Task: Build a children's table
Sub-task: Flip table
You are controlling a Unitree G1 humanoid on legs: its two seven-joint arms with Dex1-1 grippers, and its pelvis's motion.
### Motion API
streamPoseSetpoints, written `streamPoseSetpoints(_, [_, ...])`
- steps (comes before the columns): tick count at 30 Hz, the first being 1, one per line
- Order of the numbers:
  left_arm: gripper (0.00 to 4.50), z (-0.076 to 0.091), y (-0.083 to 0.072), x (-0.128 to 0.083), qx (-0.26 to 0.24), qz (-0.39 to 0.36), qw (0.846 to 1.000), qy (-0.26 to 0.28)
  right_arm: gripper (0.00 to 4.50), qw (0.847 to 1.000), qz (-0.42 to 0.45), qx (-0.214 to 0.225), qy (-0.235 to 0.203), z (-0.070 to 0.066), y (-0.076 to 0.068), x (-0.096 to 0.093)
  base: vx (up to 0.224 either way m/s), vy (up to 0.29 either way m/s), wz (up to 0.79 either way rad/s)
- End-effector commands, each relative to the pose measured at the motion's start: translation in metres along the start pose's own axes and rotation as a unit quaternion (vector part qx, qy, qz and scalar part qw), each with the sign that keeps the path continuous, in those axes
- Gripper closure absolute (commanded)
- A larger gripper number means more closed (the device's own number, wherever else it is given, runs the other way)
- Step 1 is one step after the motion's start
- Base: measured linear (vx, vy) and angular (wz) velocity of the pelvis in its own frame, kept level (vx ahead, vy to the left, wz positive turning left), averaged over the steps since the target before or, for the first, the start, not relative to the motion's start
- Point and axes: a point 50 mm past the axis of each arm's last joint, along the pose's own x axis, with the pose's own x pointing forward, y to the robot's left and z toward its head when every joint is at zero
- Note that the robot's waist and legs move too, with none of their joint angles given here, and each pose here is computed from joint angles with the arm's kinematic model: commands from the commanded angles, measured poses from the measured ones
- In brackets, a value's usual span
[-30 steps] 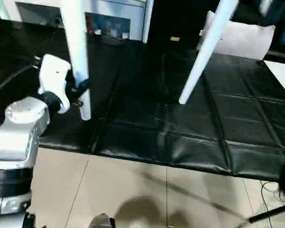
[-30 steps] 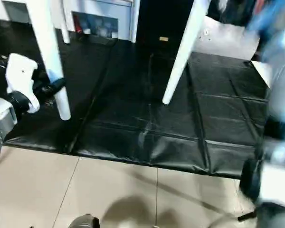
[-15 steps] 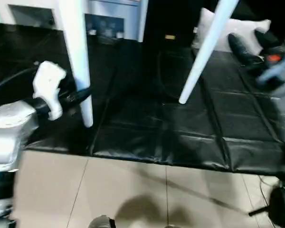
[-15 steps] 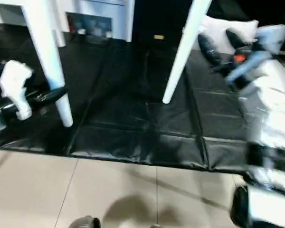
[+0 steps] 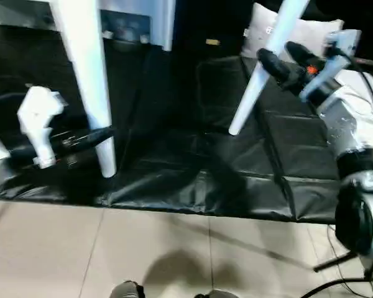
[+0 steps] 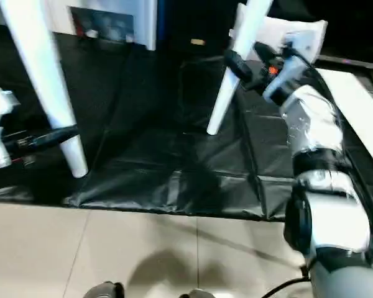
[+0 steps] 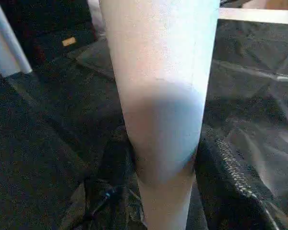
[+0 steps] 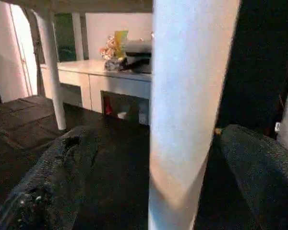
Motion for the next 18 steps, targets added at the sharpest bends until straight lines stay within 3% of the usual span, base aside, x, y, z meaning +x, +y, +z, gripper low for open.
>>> streamPoseSetpoints(1, [2.91,-0.010,-0.008,0.001,-0.008,-0.032,0.999,0.038,0.00,1.000,0.003,-0.008,-0.011,0.007,-0.003,0.000,0.000,0.000,0.00])
streamPoseSetpoints(5, [2.91,-0.011,-0.010,-0.004,-0.017,-0.042,0.998,0.044,0.00,1.000,-0.006,-0.025,0.002,0.009,-0.005,0.004,0.000,0.000,0.00])
streamPoseSetpoints(10, [2.91,-0.010,-0.008,-0.007,-0.015,-0.038,0.998,0.048,0.00,0.998,0.061,0.003,0.001,0.010,0.002,0.006,0.000,0.000,0.00])
streamPoseSetpoints(12, [2.91,-0.010,-0.004,-0.006,-0.012,-0.018,0.999,0.048,0.00,0.985,0.172,0.021,0.026,0.003,0.015,0.004,0.000,0.000,0.00])
streamPoseSetpoints(14, [2.91,-0.011,0.002,-0.005,-0.012,0.017,0.999,0.047,0.00,0.971,0.235,0.028,0.044,-0.002,0.020,-0.002,0.000,0.000,0.00])
streamPoseSetpoints(18, [2.91,-0.015,0.012,-0.005,-0.012,0.075,0.996,0.051,0.00,0.959,0.280,0.029,0.044,0.000,0.017,-0.014,0.000,0.000,0.00])
